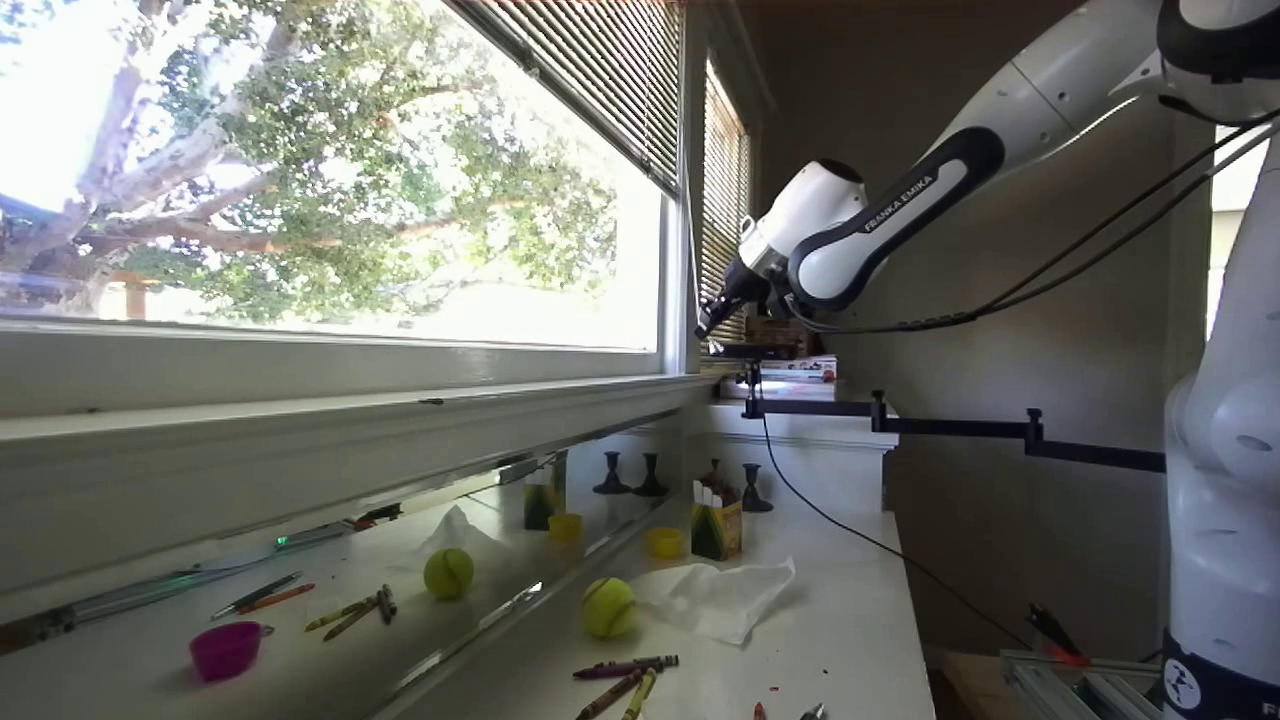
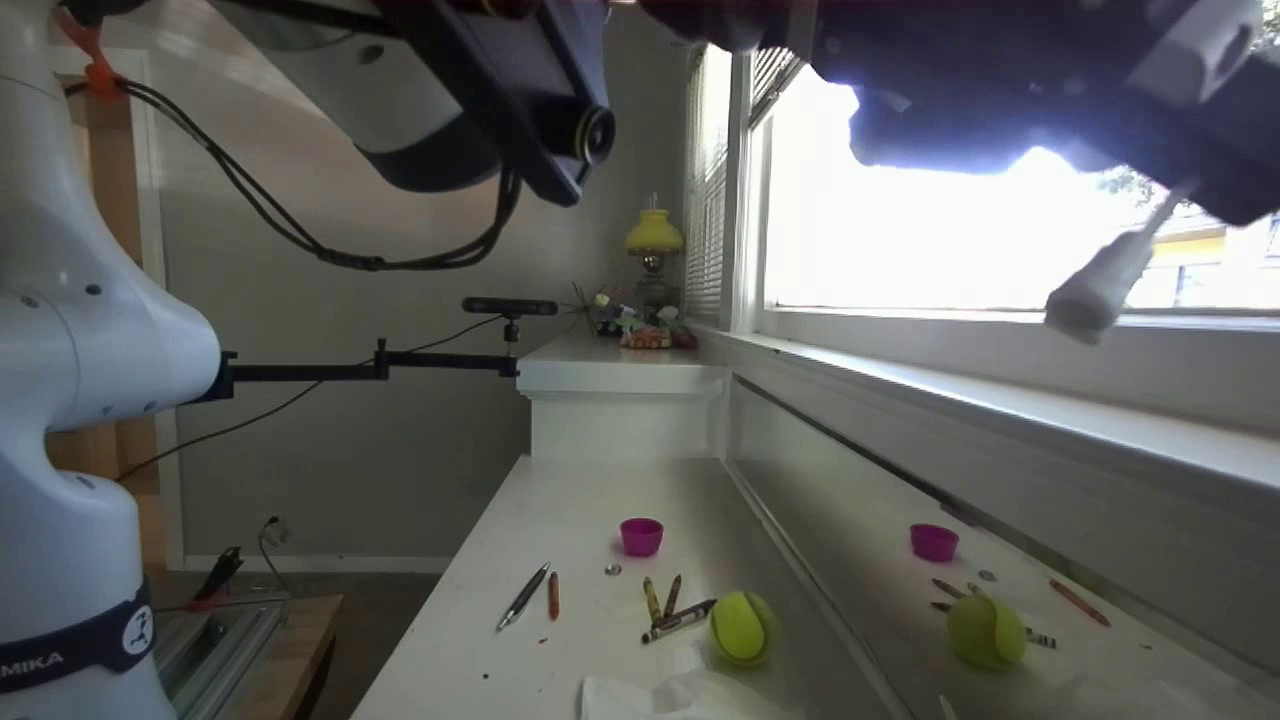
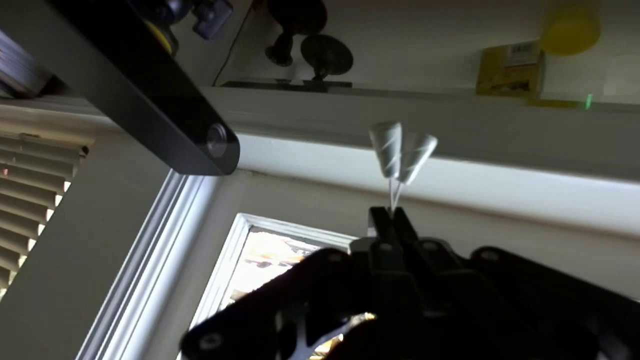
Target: Pull up the window blinds
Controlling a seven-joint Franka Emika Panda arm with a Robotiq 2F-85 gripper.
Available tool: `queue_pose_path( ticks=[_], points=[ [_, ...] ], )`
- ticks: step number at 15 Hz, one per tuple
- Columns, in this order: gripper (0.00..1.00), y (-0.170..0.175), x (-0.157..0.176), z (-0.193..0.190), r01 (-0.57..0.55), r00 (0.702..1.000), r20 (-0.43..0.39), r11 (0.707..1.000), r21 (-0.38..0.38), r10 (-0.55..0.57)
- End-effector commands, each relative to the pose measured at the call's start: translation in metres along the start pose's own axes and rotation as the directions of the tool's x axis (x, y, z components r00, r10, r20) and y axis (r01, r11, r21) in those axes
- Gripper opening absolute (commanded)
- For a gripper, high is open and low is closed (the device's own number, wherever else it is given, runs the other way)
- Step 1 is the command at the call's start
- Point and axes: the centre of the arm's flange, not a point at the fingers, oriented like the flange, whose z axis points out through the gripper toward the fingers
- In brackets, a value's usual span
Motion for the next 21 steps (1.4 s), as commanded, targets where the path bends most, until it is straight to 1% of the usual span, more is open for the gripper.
queue_pose_path(
  ticks=[1, 6, 12, 13, 14, 16, 17, 21],
  points=[
    [0.0, -0.015, -0.042, 0.013, 0.008, 0.991, 0.132, 0.998, 0.06, -0.016],
    [0.0, -0.015, -0.053, 0.016, 0.005, 0.985, 0.174, 0.997, 0.071, -0.017],
    [0.0, -0.004, -0.05, 0.015, -0.004, 0.986, 0.169, 0.999, 0.045, -0.004],
    [0.27, -0.003, -0.049, 0.015, -0.005, 0.986, 0.169, 0.999, 0.041, -0.002],
    [0.28, -0.002, -0.048, 0.014, -0.004, 0.987, 0.164, 0.999, 0.042, -0.003],
    [0.4, -0.007, -0.055, 0.017, -0.002, 0.98, 0.198, 0.999, 0.048, -0.007],
    [0.48, -0.009, -0.054, 0.016, 0.004, 0.98, 0.199, 0.999, 0.051, -0.014],
    [0.75, -0.013, -0.041, 0.005, 0.014, 0.984, 0.174, 0.998, 0.065, -0.025]
  ],
)
